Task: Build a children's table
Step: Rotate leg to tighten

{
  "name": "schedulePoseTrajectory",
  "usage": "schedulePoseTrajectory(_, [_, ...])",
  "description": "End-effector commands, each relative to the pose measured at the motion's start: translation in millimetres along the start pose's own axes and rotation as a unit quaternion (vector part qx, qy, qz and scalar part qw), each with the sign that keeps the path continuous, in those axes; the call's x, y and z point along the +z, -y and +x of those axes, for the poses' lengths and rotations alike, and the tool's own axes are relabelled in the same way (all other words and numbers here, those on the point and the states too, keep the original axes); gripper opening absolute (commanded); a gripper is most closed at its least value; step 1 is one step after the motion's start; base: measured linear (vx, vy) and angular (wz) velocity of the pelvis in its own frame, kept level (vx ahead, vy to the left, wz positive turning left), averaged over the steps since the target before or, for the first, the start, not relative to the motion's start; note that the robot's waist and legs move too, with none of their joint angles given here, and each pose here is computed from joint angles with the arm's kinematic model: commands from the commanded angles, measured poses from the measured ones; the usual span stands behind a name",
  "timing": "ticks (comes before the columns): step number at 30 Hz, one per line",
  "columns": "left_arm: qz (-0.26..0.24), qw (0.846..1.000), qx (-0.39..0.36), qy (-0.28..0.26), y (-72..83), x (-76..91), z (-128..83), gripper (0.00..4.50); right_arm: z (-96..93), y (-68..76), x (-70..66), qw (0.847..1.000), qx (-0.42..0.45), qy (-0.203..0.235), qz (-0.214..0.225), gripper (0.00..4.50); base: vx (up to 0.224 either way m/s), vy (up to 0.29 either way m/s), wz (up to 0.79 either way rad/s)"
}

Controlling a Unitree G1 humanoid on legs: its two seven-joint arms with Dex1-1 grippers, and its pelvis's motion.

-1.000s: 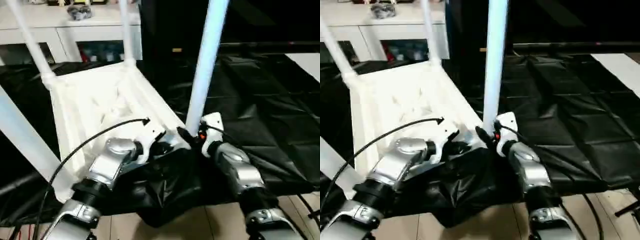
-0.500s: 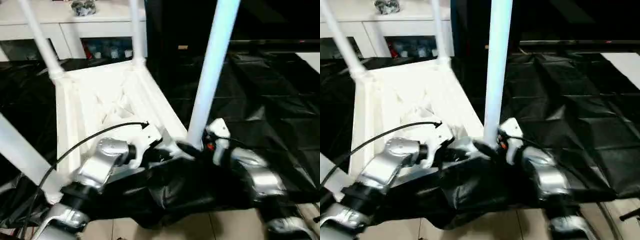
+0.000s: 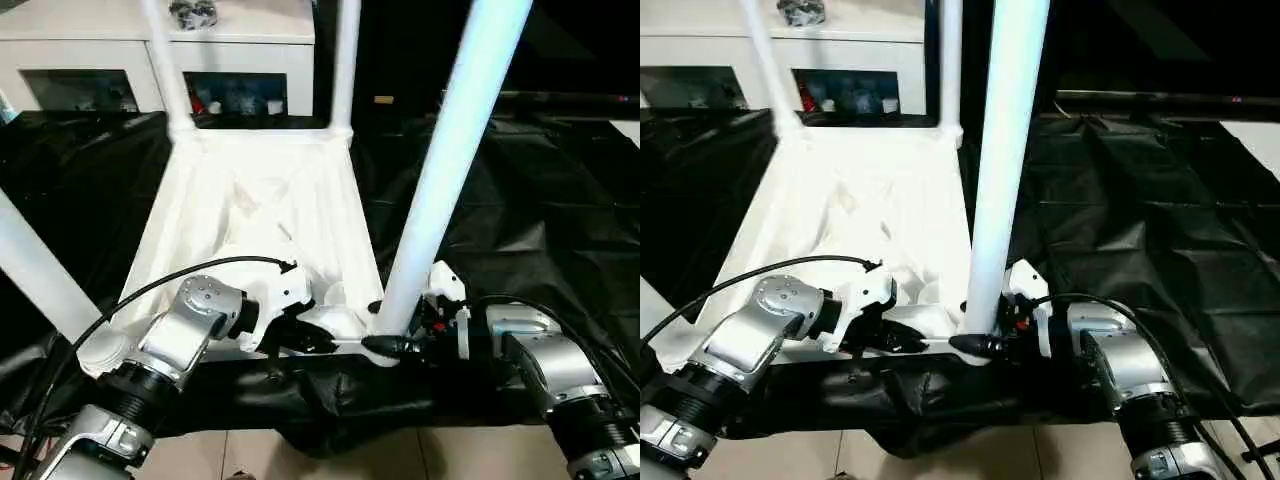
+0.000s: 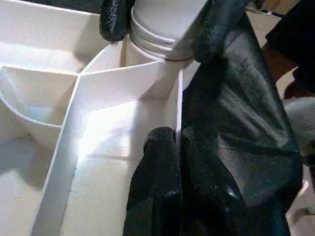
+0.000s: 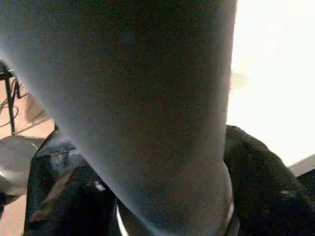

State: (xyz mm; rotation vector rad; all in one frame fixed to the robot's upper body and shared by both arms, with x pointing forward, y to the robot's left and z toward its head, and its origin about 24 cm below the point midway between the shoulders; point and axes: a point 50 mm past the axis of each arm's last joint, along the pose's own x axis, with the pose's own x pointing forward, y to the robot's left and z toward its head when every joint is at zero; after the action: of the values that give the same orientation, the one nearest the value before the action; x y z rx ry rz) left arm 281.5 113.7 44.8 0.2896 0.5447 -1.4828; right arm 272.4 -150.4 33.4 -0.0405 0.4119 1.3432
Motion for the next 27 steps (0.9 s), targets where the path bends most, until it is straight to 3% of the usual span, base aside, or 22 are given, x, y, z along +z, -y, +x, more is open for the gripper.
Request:
schedulePoseTrajectory(1, [0.019,1.0,-0.005,0.018,1.3,12.5,7.5,0.0,22.4,-17.9,-13.4,0.997,0.07,-0.014,0.022,2.73,0.0,0.0,0.0])
schedulePoseTrajectory(6, [-0.003,0.998,0.054,0.035,-7.7,14.8,9.1,0.0,28.8,-12.3,-16.3,1.0,0.014,0.01,0.023,2.64,0.0,0.0,0.0])
schedulePoseTrajectory(8, [-0.02,0.994,0.099,0.046,-13.2,18.9,11.6,0.0,36.7,2.1,-18.1,0.995,-0.086,0.027,0.042,2.63,0.0,0.0,0.0])
schedulePoseTrajectory(10, [-0.03,0.991,0.118,0.051,-14.3,20.8,13.7,0.0,40.7,12.2,-19.1,0.985,-0.153,0.035,0.065,2.62,-0.027,0.0,-0.04])
schedulePoseTrajectory(11, [-0.046,0.986,0.148,0.06,-14.9,23.9,18.6,0.0,47.2,23.1,-21.0,0.966,-0.234,0.042,0.1,2.62,-0.06,0.009,-0.15])
schedulePoseTrajectory(15, [-0.062,0.981,0.171,0.066,-15.0,26.7,23.2,0.0,52.2,28.4,-20.3,0.952,-0.278,0.049,0.12,2.62,-0.03,0.006,-0.09])
schedulePoseTrajectory(16, [-0.074,0.977,0.186,0.07,-13.8,27.9,27.9,0.0,56.5,32.3,-20.1,0.938,-0.315,0.053,0.133,2.62,0.0,0.0,0.0])
schedulePoseTrajectory(18, [-0.086,0.974,0.198,0.071,-9.8,28.9,36.3,0.0,67.9,33.3,-20.9,0.926,-0.347,0.043,0.14,2.62,0.0,0.0,0.0])
schedulePoseTrajectory(20, [-0.087,0.974,0.195,0.071,-7.7,29.5,40.3,0.0,77.5,30.0,-18.5,0.932,-0.337,0.041,0.129,2.62,0.0,0.0,0.0])
schedulePoseTrajectory(22, [-0.084,0.975,0.191,0.072,-8.3,29.0,39.4,0.0,80.1,28.2,-16.6,0.936,-0.323,0.052,0.133,3.18,0.0,0.0,0.0])
schedulePoseTrajectory(25, [-0.074,0.977,0.186,0.073,-8.9,29.1,37.4,0.0,78.0,28.7,-14.2,0.938,-0.313,0.063,0.136,3.41,0.0,0.0,0.0])
schedulePoseTrajectory(26, [-0.067,0.979,0.176,0.077,-8.5,29.0,37.2,0.0,74.7,29.3,-10.6,0.946,-0.303,0.059,0.101,3.52,0.0,0.0,0.0])
schedulePoseTrajectory(27, [-0.065,0.98,0.174,0.077,-8.2,28.9,37.1,0.0,73.9,29.4,-9.9,0.947,-0.301,0.06,0.095,3.65,0.0,0.0,0.0])
